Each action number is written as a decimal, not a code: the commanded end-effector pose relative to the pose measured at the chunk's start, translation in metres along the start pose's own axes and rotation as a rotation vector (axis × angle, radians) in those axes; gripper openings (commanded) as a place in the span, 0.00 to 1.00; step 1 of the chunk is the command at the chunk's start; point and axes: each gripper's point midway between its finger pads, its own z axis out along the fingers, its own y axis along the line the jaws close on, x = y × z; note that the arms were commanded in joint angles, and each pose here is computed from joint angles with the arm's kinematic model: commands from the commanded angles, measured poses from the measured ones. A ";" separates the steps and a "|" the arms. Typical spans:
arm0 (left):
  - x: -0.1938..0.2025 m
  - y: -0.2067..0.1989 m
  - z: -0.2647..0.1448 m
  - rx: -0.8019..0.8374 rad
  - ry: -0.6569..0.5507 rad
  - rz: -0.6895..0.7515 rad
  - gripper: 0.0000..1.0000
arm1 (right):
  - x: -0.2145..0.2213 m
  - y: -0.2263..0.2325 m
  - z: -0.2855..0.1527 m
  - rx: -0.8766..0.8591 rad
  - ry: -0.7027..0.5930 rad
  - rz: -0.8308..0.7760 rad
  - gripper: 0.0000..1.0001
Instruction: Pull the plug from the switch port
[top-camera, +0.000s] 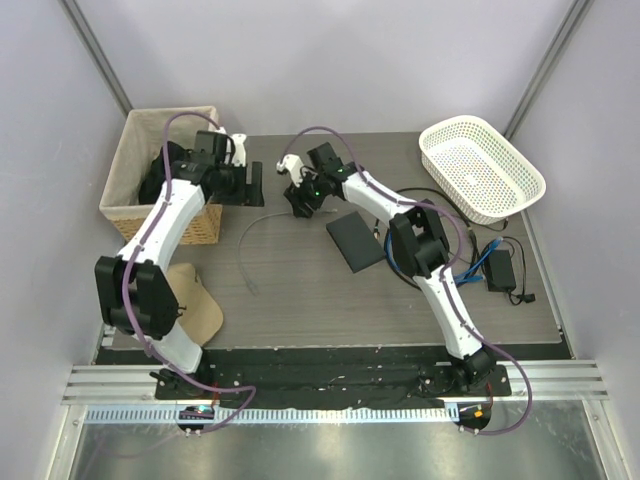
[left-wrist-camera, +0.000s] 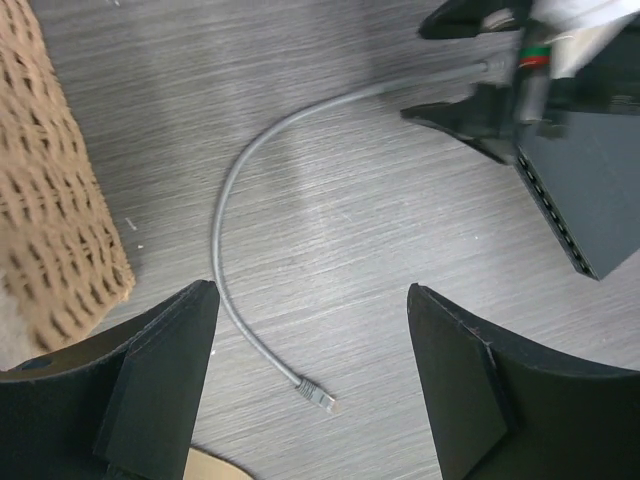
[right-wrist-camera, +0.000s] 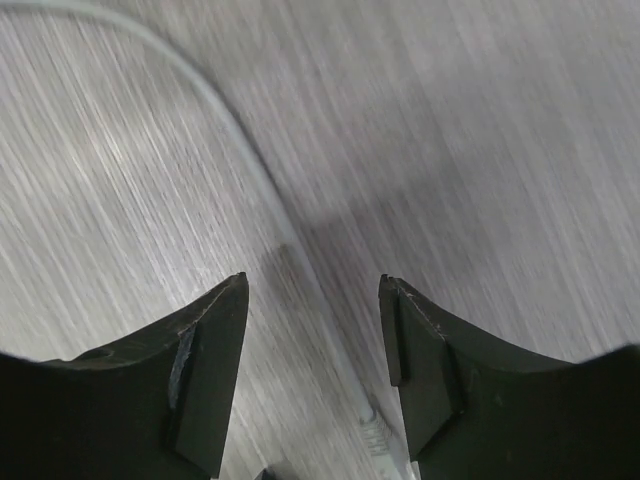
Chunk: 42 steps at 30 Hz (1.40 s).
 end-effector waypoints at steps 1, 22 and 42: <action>-0.007 0.003 -0.019 -0.005 -0.055 0.041 0.81 | 0.009 0.014 0.005 -0.086 0.037 -0.111 0.63; -0.028 -0.001 0.024 0.083 -0.035 -0.105 0.80 | -0.042 -0.061 -0.258 0.393 -0.147 0.088 0.01; -0.034 -0.040 0.042 0.166 -0.005 -0.030 1.00 | 0.053 -0.051 -0.364 0.558 -0.301 0.605 1.00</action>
